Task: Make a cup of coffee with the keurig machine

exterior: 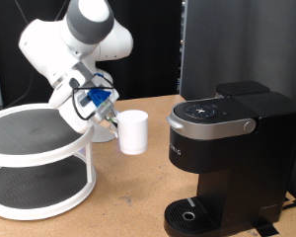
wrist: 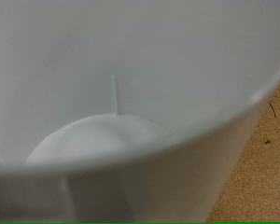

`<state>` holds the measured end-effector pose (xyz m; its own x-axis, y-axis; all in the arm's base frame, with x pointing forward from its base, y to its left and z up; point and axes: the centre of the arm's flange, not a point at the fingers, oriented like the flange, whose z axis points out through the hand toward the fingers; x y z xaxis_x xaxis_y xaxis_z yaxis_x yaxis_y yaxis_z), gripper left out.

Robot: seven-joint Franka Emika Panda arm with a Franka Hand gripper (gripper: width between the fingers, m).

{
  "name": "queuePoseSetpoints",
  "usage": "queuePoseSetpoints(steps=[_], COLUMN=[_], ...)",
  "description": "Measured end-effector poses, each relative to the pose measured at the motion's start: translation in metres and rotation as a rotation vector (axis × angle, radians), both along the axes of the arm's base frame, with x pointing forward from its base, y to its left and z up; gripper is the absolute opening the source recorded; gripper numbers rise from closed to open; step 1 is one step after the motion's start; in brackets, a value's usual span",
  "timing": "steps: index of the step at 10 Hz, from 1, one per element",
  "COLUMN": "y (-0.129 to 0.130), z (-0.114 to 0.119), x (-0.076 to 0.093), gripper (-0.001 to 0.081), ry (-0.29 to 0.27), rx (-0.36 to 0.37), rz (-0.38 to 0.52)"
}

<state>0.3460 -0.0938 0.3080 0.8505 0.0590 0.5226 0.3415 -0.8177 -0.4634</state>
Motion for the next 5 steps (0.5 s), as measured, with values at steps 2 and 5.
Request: queuePoseSetpoints(steps=[2,5], y=[0.005,0.011], z=[-0.013,-0.034], x=[0.003,0.008], gripper=[0.007,0.007], ry=[0.017,0.033], rx=[-0.025,-0.05], rz=[-0.005,-0.009])
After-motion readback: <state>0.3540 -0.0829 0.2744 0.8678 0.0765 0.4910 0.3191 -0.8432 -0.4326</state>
